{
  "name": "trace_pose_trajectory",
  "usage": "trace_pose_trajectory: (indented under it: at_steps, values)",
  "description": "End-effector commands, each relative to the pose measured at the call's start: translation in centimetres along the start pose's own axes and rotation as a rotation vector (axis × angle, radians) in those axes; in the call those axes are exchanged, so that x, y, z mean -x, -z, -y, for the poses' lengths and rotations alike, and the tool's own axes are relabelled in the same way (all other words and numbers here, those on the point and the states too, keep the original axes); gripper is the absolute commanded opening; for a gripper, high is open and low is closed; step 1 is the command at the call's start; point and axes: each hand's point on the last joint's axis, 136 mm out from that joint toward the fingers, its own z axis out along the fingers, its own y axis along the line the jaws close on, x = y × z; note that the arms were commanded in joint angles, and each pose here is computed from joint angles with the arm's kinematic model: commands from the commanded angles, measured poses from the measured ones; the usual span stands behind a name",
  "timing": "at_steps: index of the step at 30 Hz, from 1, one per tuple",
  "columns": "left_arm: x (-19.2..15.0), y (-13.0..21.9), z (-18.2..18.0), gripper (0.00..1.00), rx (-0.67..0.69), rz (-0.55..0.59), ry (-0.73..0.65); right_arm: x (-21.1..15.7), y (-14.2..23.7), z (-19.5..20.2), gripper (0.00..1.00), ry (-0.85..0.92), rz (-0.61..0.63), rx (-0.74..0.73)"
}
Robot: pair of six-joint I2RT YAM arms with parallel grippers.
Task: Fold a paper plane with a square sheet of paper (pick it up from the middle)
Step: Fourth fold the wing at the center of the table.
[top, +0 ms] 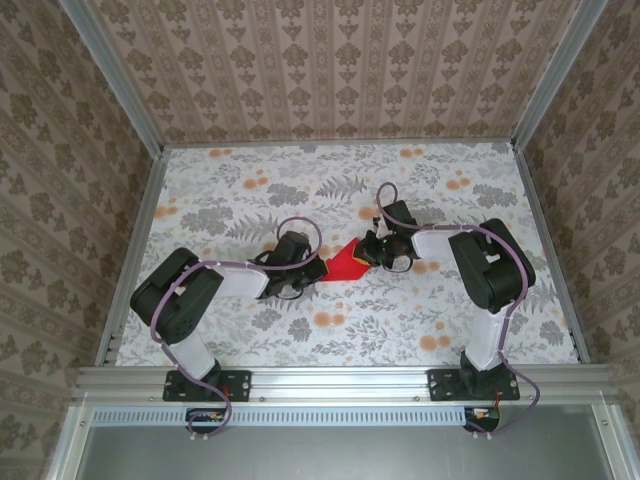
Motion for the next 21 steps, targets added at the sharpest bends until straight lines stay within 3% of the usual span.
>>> trace_pose_trajectory:
  at_steps: [1, 16, 21]
  values:
    - [-0.7, 0.4, -4.1, 0.05, 0.142, -0.007, 0.060, -2.9, -1.2, 8.6, 0.11, -0.118, -0.064, -0.302]
    - [-1.9, 3.0, -8.6, 0.05, 0.294, 0.012, 0.159, -3.1, -0.8, 9.9, 0.10, -0.141, -0.062, -0.339]
    - [-1.1, 3.9, -8.3, 0.04, 0.289, 0.038, 0.148, -3.1, -0.8, 9.9, 0.10, -0.140, -0.060, -0.339]
